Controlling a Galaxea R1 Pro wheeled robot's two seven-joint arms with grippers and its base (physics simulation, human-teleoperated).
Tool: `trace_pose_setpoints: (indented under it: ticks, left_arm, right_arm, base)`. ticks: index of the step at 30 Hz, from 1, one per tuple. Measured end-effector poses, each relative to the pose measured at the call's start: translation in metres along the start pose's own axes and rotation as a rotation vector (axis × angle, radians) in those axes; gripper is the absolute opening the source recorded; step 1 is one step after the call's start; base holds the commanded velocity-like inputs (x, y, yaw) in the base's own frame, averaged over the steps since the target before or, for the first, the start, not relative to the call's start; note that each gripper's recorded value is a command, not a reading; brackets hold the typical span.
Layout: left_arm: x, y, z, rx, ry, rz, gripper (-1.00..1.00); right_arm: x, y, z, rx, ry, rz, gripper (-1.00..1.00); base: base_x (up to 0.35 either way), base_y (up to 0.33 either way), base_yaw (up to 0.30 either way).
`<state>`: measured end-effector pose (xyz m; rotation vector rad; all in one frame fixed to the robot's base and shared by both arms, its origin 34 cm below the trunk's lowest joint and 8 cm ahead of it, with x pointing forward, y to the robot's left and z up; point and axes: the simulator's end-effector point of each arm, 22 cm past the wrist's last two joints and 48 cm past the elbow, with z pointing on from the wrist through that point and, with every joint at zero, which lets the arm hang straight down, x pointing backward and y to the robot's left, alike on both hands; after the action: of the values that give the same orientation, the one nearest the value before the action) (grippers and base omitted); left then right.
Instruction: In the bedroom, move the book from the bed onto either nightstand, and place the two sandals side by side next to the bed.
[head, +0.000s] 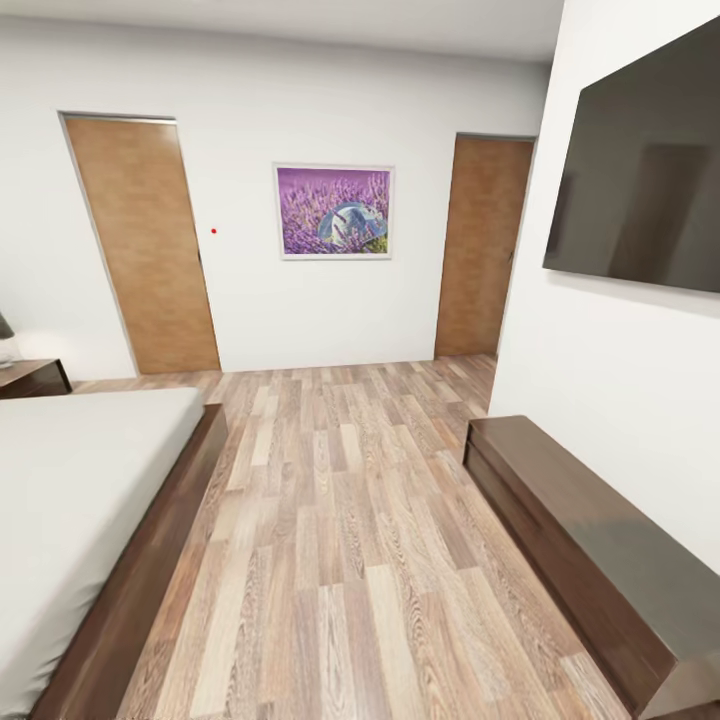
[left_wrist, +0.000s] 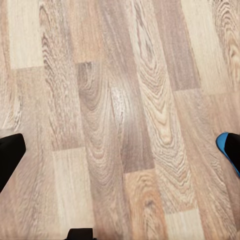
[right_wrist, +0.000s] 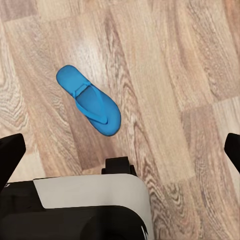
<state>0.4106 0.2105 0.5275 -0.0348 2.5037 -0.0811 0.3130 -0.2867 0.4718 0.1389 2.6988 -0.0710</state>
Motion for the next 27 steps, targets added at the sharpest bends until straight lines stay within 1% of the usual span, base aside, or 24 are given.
trace_pose_setpoints:
  ticks: [6,20,27]
  left_arm:
    - [0.0,0.0,0.0,0.0,0.0,0.0,1.0]
    - [0.0001,0.0013,0.0,-0.002,0.0,-0.001,1.0]
    - [0.0003,0.0015,0.0,-0.002,0.001,-0.001,1.0]
  right_arm:
    - [0.0,0.0003,0.0,0.0,0.0,0.0,1.0]
    - [0.0001,0.0005,0.0,-0.001,0.0,0.0,1.0]
    - [0.0001,0.0005,0.0,0.0,0.0,0.0,1.0]
  base:
    - [0.0,0.0,0.052]
    - [0.0,0.0,0.003]
    - [-0.13,0.0,0.0]
